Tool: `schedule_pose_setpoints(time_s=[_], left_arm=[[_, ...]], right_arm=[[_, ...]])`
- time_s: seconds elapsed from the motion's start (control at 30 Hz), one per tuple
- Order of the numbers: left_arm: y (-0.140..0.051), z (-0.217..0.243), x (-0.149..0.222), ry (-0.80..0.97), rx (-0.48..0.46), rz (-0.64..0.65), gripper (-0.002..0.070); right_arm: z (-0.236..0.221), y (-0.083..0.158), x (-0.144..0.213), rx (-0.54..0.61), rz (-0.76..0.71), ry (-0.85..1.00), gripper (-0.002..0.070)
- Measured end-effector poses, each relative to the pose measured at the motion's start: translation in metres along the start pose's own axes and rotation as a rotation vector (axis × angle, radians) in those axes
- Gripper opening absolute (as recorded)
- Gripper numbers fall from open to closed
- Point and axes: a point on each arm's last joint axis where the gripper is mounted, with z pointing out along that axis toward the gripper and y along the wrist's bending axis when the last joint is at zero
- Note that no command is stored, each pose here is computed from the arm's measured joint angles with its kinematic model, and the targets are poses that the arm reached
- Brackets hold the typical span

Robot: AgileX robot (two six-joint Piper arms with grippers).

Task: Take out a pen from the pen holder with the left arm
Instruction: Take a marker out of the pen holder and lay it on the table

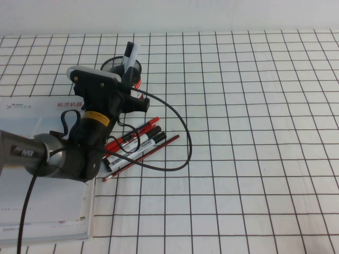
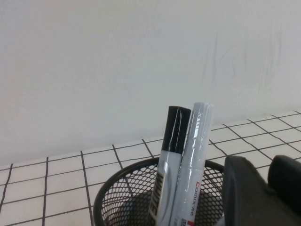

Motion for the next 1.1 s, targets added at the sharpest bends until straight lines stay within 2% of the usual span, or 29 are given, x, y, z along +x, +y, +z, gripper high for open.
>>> schedule_pose_setpoints(time_s=[0.3,0.53,1.1], left_arm=[[0.0,0.0,0.0,0.0,0.0,0.0,0.0055],[0.0,0.0,-0.002,-0.006,-0.001,0.0,0.0055],[0.006,-0.007,-0.056,-0.066,-0.001,-0.005,0.0053]], right_arm=[[0.0,0.0,0.0,0.0,0.0,0.0,-0.0015],[0.0,0.0,0.0,0.0,0.0,0.0,-0.0015],[0.0,0.0,0.0,0.0,0.0,0.0,-0.0015]])
